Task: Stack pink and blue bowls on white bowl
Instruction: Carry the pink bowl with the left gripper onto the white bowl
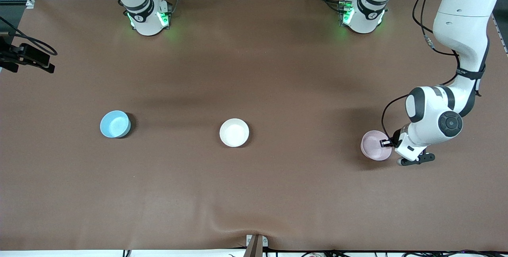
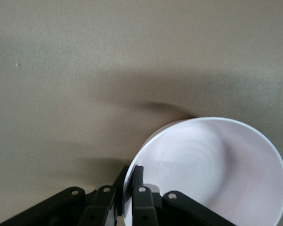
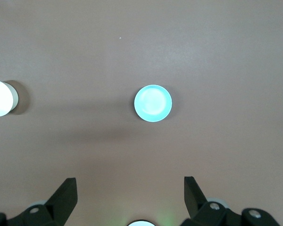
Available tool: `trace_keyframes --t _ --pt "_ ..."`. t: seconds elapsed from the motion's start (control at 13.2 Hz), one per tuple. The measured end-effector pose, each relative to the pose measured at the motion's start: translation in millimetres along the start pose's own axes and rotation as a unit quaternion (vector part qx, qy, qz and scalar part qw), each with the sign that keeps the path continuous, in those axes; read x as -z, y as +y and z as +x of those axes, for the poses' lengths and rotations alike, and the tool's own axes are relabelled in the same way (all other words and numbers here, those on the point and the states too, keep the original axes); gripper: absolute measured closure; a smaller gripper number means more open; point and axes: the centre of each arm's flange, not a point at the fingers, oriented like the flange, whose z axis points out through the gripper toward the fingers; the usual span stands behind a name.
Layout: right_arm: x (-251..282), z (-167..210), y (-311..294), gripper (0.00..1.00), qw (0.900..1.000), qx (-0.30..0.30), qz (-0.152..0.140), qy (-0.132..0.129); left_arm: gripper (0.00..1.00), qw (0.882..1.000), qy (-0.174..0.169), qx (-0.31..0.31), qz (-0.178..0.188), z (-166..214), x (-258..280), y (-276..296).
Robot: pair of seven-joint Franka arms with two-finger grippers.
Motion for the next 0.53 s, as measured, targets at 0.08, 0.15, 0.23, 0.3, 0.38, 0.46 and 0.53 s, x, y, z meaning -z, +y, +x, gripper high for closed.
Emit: trace_keyframes --t 0.08,0.15,0.23,0.3,0.38,0.46,0.53 --pt "0.0 0.0 0.0 0.0 1.0 0.0 0.0 0.0 0.94 1.0 0.004 -0.002 -0.002 1.1 4.9 2.9" --pt "0.0 0.0 0.0 0.0 1.0 0.0 0.0 0.0 0.95 1.0 0.01 -0.005 -0.005 2.1 12.0 8.0" --pt "0.0 0.0 0.0 0.0 1.0 0.0 0.0 0.0 0.96 1.0 0.016 -0.01 -0.008 2.6 21.0 15.0" --pt "0.0 0.0 0.0 0.0 1.0 0.0 0.0 0.0 0.96 1.0 0.023 -0.017 -0.012 2.3 32.0 23.7" --pt "0.0 0.0 0.0 0.0 1.0 0.0 0.0 0.0 0.96 0.999 0.028 -0.023 -0.016 1.1 43.3 32.9" --pt "0.0 0.0 0.0 0.0 1.0 0.0 0.0 0.0 0.96 0.999 0.034 -0.031 -0.02 -0.6 55.1 43.4" --pt "0.0 0.0 0.0 0.0 1.0 0.0 0.0 0.0 0.96 0.998 0.04 -0.039 -0.025 -3.2 67.0 55.6"
